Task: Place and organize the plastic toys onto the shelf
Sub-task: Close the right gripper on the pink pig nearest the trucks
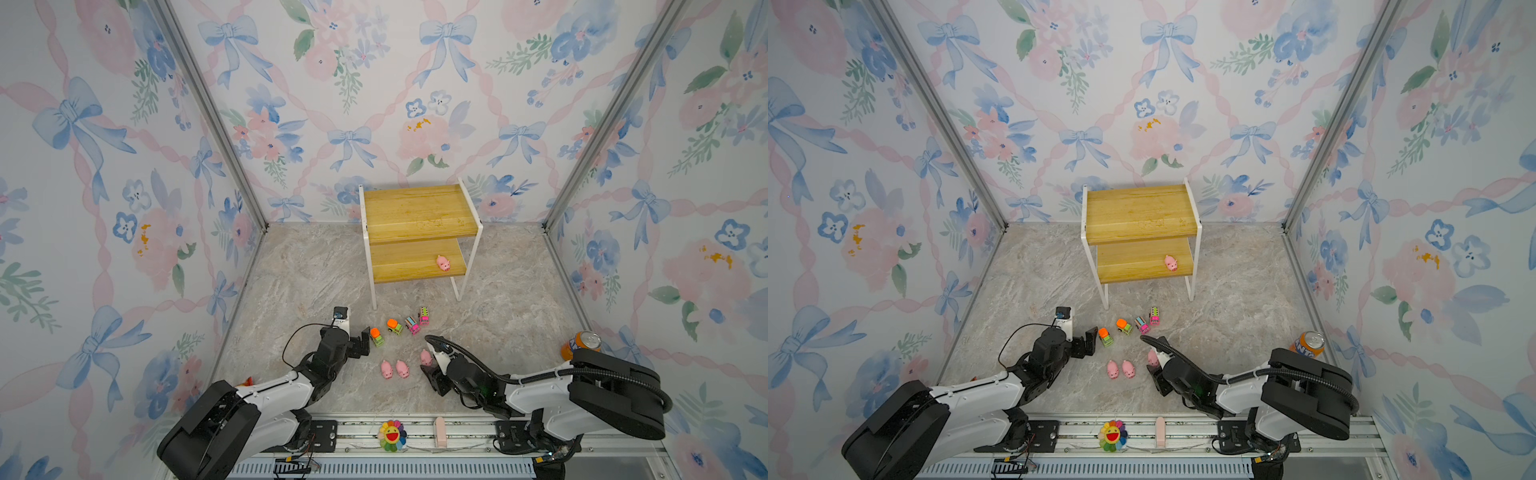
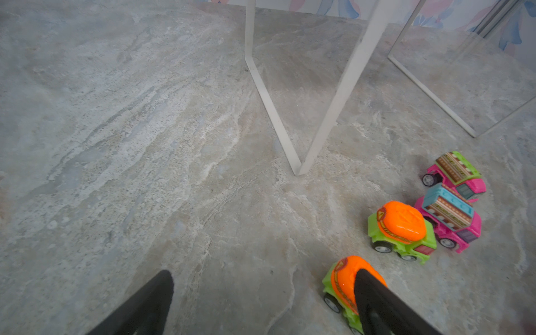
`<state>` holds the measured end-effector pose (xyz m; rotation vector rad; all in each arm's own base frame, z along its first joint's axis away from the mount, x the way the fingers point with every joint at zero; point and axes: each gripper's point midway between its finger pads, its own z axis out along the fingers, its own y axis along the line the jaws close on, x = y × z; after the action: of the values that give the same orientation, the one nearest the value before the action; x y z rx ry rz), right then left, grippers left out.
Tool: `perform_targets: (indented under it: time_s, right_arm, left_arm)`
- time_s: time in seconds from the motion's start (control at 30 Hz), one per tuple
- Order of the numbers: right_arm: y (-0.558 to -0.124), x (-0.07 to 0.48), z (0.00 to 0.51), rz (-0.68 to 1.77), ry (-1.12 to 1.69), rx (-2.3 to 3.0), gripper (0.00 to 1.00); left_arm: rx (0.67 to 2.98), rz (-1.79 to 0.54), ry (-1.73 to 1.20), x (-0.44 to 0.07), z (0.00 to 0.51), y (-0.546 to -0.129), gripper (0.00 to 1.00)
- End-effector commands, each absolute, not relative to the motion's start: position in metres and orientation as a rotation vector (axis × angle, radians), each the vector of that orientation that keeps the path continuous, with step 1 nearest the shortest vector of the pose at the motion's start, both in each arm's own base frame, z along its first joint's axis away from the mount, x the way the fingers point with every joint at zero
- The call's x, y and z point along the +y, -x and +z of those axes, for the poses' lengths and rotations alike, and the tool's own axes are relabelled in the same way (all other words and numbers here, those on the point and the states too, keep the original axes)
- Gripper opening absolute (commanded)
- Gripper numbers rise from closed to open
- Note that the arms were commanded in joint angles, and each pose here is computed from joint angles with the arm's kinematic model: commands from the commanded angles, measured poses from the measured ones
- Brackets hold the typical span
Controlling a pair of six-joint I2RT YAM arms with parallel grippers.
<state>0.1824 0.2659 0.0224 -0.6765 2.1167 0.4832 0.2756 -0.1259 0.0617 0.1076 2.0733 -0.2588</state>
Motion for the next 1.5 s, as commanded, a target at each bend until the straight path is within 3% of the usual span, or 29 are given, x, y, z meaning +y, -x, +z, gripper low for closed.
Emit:
perform_targets:
  time_s: [0.0, 0.57, 0.93, 1.47]
  right_arm:
    - [-0.187, 0.267, 0.019, 0.468, 0.653, 2.132, 0.54]
    - [-0.19, 0.262, 0.006, 0.517, 0.654, 2.156, 0.3]
    - [-0.189, 0.261, 0.01, 0.527, 0.669, 2.148, 0.25]
    - [-0.197, 0.259, 0.062, 0.558, 0.676, 2.068, 0.24]
  left_arm:
    - [2.075, -0.271, -0.099, -0.128, 0.062, -0.276, 0.98]
    - [2.076, -0.269, -0.097, -0.128, 0.062, -0.276, 0.98]
    - [2.078, -0.268, -0.098, -0.128, 0.061, -0.276, 0.98]
    - [2.079, -0.265, -0.097, -0.128, 0.061, -0.277, 0.98]
